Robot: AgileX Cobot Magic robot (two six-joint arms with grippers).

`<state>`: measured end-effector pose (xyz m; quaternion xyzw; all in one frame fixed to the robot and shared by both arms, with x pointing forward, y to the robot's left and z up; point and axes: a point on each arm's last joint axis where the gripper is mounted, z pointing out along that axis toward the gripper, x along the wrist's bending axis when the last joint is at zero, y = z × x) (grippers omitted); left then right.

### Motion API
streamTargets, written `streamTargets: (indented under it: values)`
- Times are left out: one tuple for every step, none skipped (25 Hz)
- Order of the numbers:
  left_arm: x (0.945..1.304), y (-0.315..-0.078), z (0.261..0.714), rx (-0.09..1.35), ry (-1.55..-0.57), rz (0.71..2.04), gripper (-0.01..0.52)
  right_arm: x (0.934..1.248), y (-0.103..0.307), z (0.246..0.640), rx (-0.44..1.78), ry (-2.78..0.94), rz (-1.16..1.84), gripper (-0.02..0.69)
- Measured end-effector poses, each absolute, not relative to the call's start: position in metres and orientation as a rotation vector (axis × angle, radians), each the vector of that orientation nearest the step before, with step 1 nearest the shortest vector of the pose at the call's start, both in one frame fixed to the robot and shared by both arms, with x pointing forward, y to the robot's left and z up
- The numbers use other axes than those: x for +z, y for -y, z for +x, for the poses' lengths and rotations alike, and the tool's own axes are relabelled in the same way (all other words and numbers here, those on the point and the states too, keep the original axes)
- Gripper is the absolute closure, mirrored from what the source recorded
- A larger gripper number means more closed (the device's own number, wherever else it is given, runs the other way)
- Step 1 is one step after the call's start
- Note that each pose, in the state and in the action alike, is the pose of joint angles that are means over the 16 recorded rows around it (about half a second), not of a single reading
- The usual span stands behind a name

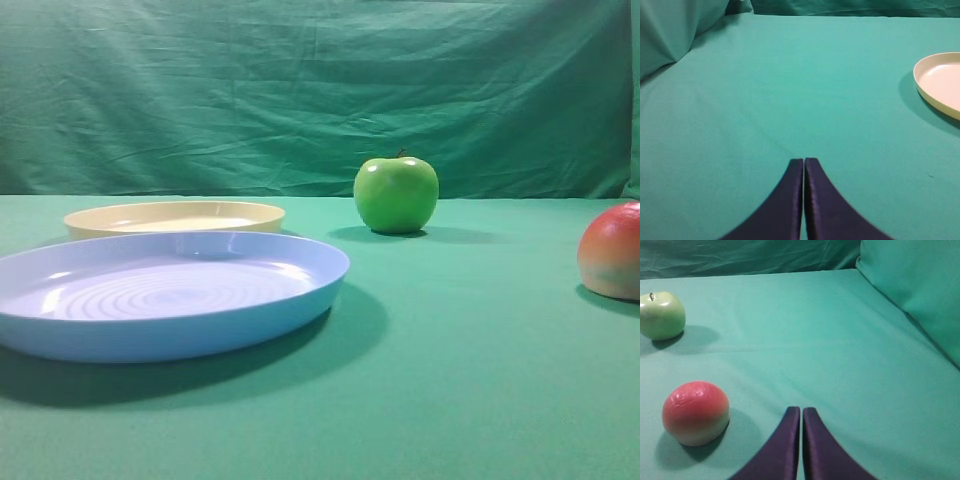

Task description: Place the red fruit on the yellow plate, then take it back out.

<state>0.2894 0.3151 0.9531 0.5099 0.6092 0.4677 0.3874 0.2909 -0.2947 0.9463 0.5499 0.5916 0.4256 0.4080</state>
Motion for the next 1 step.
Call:
streamTargets:
  values:
    - [0.9531,-0.3151,0.2894,1.19,-1.55,1.298,0.514,0.9463,0.2947,0.291,1.073,-1.491,1.386,0.665]
